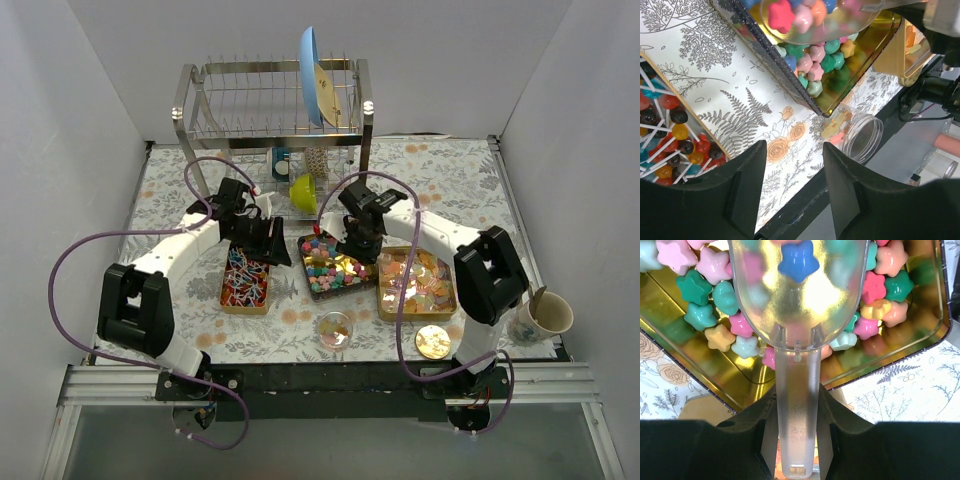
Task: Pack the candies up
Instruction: Scoop the fake candies from the storage box.
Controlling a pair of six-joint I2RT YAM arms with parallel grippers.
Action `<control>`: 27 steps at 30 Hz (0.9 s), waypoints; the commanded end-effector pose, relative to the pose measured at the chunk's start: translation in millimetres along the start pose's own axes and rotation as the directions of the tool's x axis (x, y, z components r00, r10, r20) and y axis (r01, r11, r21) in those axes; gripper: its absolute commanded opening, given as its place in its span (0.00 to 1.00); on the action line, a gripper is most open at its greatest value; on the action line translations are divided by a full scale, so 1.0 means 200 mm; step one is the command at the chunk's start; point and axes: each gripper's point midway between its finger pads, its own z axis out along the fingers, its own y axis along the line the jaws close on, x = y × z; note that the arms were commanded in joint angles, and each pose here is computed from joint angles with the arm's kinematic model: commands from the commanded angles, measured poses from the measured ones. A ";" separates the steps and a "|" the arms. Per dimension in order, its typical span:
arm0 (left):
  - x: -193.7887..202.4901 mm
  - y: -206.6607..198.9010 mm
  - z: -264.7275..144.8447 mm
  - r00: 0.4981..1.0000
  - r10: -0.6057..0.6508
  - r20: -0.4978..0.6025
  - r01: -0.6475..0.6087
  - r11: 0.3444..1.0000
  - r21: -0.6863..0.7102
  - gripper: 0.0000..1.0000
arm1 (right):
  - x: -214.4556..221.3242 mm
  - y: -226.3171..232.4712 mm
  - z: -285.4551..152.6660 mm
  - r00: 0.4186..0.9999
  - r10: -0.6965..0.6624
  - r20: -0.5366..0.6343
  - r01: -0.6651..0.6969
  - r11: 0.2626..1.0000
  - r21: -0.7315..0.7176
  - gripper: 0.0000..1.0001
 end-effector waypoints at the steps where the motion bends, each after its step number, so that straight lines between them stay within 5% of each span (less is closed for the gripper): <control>1: 0.00 0.00 -0.07 0.997 0.060 0.040 -0.059 0.998 -0.022 0.48 | -0.01 -0.03 -0.04 0.997 -0.024 0.077 0.020 0.998 0.051 0.01; 13: -0.09 0.06 -0.14 0.992 0.061 0.113 -0.051 0.995 -0.084 0.55 | -0.01 0.01 -0.32 0.957 -0.136 0.256 0.101 0.984 0.145 0.01; 27: -0.10 0.07 -0.27 0.977 0.102 0.188 -0.073 0.985 -0.155 0.69 | 0.28 0.29 -0.65 0.895 -0.435 0.103 0.421 0.898 0.129 0.01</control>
